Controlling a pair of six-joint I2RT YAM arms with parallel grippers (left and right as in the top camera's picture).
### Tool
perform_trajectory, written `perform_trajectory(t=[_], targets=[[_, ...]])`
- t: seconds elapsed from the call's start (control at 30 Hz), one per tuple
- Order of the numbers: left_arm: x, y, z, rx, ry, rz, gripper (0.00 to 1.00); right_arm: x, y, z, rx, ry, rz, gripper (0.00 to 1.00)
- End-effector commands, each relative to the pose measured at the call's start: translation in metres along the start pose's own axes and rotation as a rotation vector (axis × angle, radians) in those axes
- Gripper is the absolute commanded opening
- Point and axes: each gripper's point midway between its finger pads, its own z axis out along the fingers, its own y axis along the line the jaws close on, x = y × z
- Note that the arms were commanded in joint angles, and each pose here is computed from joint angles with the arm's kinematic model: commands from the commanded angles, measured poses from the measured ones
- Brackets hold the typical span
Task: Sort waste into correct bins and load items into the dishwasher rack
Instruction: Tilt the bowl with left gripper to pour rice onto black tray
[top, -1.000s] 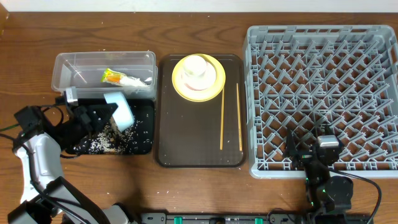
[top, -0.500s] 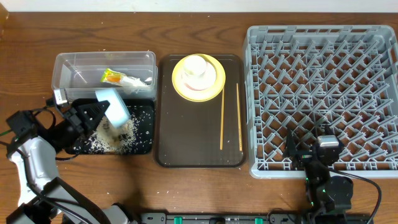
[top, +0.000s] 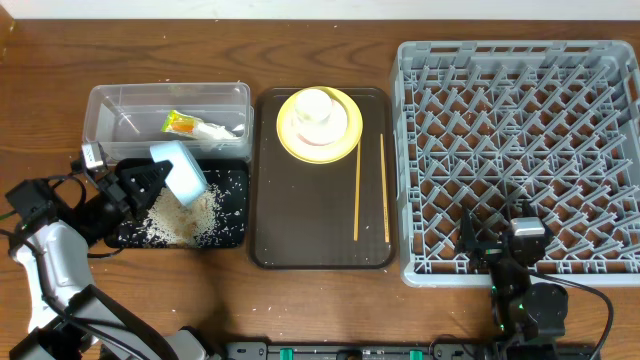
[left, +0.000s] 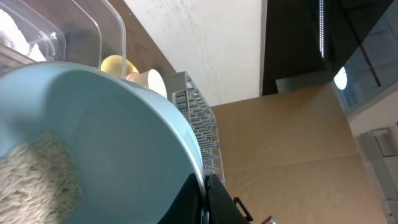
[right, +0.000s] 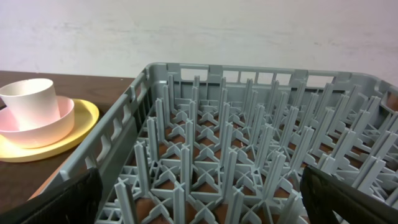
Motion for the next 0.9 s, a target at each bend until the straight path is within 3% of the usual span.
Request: perform_trajectory(t=[0.0, 0.27, 0.37, 0.5, 0.63, 0.77, 0.87], targets=[[-0.002, -0.004, -0.001, 0.026, -0.005, 0.008, 0.06, 0.001, -0.003, 0.0, 0.011, 0.003, 0.005, 0.99], [0.001, -0.005, 0.002, 0.031, 0.009, -0.026, 0.06, 0.001, -0.003, 0.0, 0.011, 0.003, 0.005, 0.99], [0.007, -0.006, 0.004, 0.032, 0.022, -0.112, 0.06, 0.001, -0.003, 0.0, 0.011, 0.003, 0.005, 0.99], [0.001, -0.005, 0.003, 0.031, 0.013, -0.038, 0.06, 0.001, -0.003, 0.0, 0.011, 0.003, 0.005, 0.99], [0.003, -0.005, 0.003, 0.03, 0.015, -0.133, 0.06, 0.001, -0.003, 0.0, 0.011, 0.003, 0.005, 0.99], [-0.001, -0.005, 0.002, 0.03, 0.008, -0.095, 0.06, 0.001, -0.003, 0.0, 0.011, 0.003, 0.005, 0.99], [0.003, -0.005, 0.002, 0.03, 0.012, -0.156, 0.06, 0.001, -0.003, 0.0, 0.011, 0.003, 0.005, 0.99]])
